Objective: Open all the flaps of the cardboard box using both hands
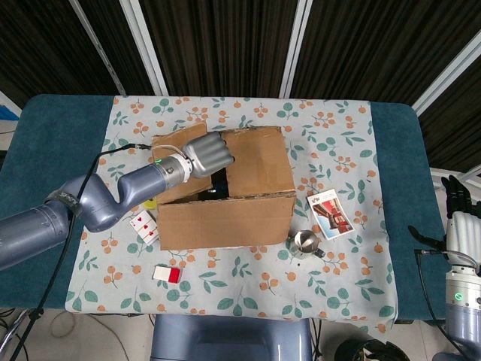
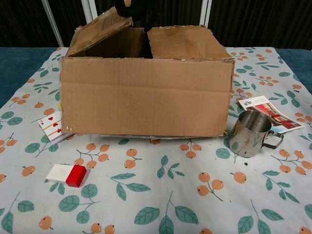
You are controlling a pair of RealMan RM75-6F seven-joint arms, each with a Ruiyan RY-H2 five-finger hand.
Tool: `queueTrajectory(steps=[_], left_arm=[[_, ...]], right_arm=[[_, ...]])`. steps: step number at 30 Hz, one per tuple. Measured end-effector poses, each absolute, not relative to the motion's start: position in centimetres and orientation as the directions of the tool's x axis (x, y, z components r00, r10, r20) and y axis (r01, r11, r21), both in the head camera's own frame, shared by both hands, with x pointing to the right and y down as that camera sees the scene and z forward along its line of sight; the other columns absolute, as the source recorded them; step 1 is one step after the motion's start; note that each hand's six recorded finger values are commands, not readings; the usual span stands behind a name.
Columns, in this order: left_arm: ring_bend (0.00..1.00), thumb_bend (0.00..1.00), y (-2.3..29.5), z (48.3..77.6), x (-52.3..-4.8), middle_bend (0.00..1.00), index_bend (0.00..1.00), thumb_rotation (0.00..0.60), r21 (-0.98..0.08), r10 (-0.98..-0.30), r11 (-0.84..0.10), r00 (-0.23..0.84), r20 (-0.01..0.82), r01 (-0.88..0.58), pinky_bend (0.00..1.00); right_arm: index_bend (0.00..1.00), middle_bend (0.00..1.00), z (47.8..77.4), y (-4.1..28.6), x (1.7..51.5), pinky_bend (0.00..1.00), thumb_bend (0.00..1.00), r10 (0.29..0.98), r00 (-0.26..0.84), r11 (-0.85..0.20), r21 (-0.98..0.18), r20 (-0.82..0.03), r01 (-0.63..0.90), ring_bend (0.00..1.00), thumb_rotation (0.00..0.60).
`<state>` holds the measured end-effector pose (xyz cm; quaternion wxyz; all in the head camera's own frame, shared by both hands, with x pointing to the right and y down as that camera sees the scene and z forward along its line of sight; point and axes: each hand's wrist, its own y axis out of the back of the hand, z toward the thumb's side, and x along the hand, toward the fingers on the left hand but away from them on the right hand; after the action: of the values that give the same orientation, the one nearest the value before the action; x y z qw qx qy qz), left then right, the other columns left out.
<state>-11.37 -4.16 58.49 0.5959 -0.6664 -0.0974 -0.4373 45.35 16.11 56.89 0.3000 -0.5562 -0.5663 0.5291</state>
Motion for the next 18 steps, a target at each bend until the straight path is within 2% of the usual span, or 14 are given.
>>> queueTrajectory(steps=[18], left_arm=[[0.34, 0.87, -4.4, 53.6, -13.9, 0.68, 0.39, 0.600, -0.710, -0.419, -0.317, 0.579, 0.699, 0.629, 0.37]], right_arm=[[0.00, 0.00, 57.1, 16.3, 45.2, 0.22, 0.21, 0.947, -0.197, -0.184, -0.931, -0.254, 0.315, 0.00, 0.600]])
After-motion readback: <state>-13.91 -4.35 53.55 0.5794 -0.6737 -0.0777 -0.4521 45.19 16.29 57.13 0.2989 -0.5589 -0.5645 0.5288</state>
